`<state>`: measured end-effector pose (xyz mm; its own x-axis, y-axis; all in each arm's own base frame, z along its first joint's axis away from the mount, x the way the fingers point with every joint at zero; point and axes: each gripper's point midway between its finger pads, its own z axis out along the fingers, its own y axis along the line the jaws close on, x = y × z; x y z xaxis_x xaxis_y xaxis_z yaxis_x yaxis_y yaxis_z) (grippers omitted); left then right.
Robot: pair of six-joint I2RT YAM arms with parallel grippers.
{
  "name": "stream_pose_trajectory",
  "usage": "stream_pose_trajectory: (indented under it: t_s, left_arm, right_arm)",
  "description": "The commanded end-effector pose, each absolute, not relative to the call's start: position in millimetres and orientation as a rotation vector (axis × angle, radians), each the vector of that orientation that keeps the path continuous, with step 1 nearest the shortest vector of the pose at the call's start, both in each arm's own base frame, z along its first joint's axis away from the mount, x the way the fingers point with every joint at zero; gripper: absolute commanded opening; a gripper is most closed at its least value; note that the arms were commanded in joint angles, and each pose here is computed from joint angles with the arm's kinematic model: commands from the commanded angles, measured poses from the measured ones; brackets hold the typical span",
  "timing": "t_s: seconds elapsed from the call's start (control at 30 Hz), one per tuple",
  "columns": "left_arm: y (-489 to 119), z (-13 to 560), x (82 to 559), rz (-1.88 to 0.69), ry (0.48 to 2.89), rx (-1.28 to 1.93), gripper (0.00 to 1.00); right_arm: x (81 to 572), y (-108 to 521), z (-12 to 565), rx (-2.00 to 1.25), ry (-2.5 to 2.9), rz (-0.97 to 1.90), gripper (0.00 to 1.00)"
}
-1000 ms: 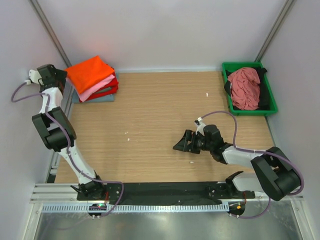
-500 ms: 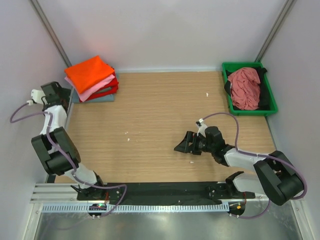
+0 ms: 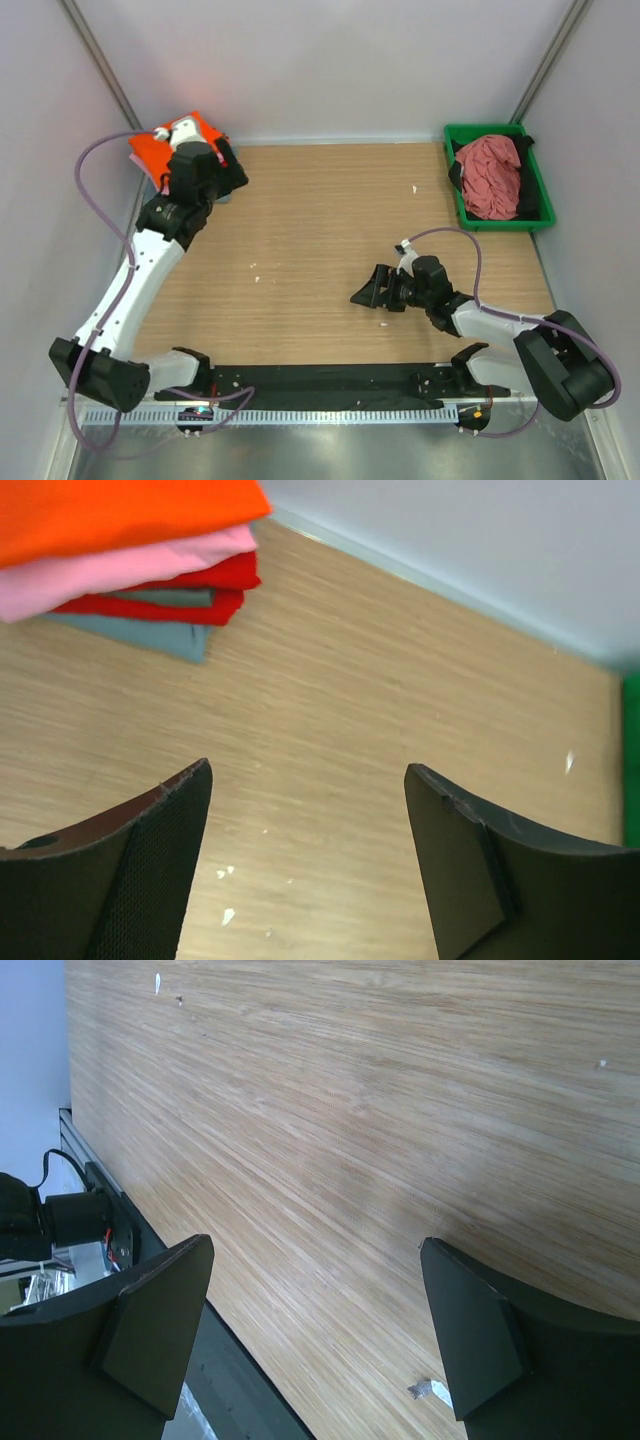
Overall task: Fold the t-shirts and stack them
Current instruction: Reset both grippers
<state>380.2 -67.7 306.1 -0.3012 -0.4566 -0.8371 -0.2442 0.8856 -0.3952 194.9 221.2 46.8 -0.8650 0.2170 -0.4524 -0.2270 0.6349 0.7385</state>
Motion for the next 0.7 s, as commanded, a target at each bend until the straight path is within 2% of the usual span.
stream_pose_trajectory:
  t_s: [0.0, 0.07, 0.17, 0.33, 0.4, 0.47, 0.5, 0.67]
  left_arm:
    - [-91.0, 326.3, 344.2, 0.03, 2.003, -0.118, 0.77]
    - [-97.1, 340.1, 332.5, 0.156, 1.953, 0.038, 0.75]
    - [-123.1, 365.6, 311.4, 0.164, 1.806, 0.193, 0.78]
    - [-180.1, 340.6, 288.8, -0.177, 1.684, 0.347, 0.84]
    - [-195.2, 334.5, 284.8, -0.262, 1.684, 0.385, 0.87]
    - [-208.9, 335.4, 285.2, -0.338, 1.696, 0.377, 0.99]
    - [-206.9, 343.6, 288.9, -0.329, 1.695, 0.336, 1.0]
    - [-213.7, 313.0, 310.4, -0.188, 1.866, 0.353, 1.0]
  right_arm:
    - [191.9, 216.0, 40.1, -0.004, 2.363, 1.11, 0.92]
    - [191.9, 215.4, 41.8, -0.003, 2.356, 1.104, 0.92]
    - [190.3, 213.9, 43.2, 0.004, 2.35, 1.096, 0.93]
    - [190.1, 208.6, 48.5, 0.043, 2.32, 1.082, 0.95]
    - [189.5, 205.9, 48.9, 0.06, 2.312, 1.073, 0.95]
    - [190.4, 202.7, 51.1, 0.088, 2.3, 1.06, 0.96]
    - [193.1, 199.6, 56.4, 0.104, 2.273, 1.045, 0.96]
    - [196.5, 186.2, 75.6, 0.186, 2.196, 1.0, 0.97]
